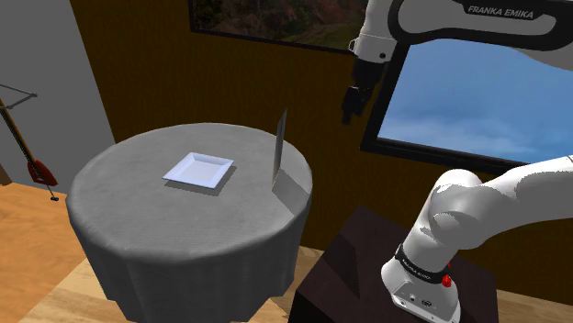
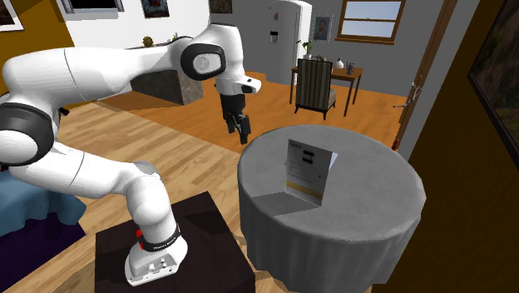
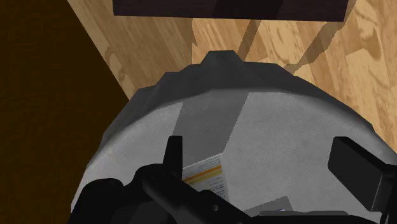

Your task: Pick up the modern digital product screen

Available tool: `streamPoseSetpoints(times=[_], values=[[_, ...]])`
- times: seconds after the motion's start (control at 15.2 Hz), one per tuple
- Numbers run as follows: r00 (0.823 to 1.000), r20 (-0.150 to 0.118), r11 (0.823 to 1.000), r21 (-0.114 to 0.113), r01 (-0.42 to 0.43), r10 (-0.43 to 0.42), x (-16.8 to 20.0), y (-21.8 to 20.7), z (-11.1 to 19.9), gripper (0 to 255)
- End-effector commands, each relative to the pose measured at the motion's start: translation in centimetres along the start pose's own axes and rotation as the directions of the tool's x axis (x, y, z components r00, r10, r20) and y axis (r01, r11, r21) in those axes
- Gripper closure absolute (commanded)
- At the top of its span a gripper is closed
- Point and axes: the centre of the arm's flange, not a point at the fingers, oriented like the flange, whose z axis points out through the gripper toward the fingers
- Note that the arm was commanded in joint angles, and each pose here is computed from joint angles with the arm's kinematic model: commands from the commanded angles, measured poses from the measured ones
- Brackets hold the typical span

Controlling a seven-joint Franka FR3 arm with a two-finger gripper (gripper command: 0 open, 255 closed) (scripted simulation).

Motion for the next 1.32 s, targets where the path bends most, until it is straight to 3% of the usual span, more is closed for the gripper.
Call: streamPoseSetpoints(times=[0.0,0.26,0.59,0.92,1.25], values=[[1.000,0.000,1.000,0.000,0.000,0.000,0.0,0.0,0.0,0],[0.992,0.025,0.993,0.011,-0.122,0.121,5.6,0.5,0.6,0],[0.961,0.058,0.962,0.020,-0.271,0.270,12.4,2.0,1.6,0],[0.907,0.092,0.910,0.024,-0.415,0.411,18.9,4.5,2.8,0],[0.831,0.126,0.836,0.022,-0.549,0.542,24.9,8.0,4.3,0]])
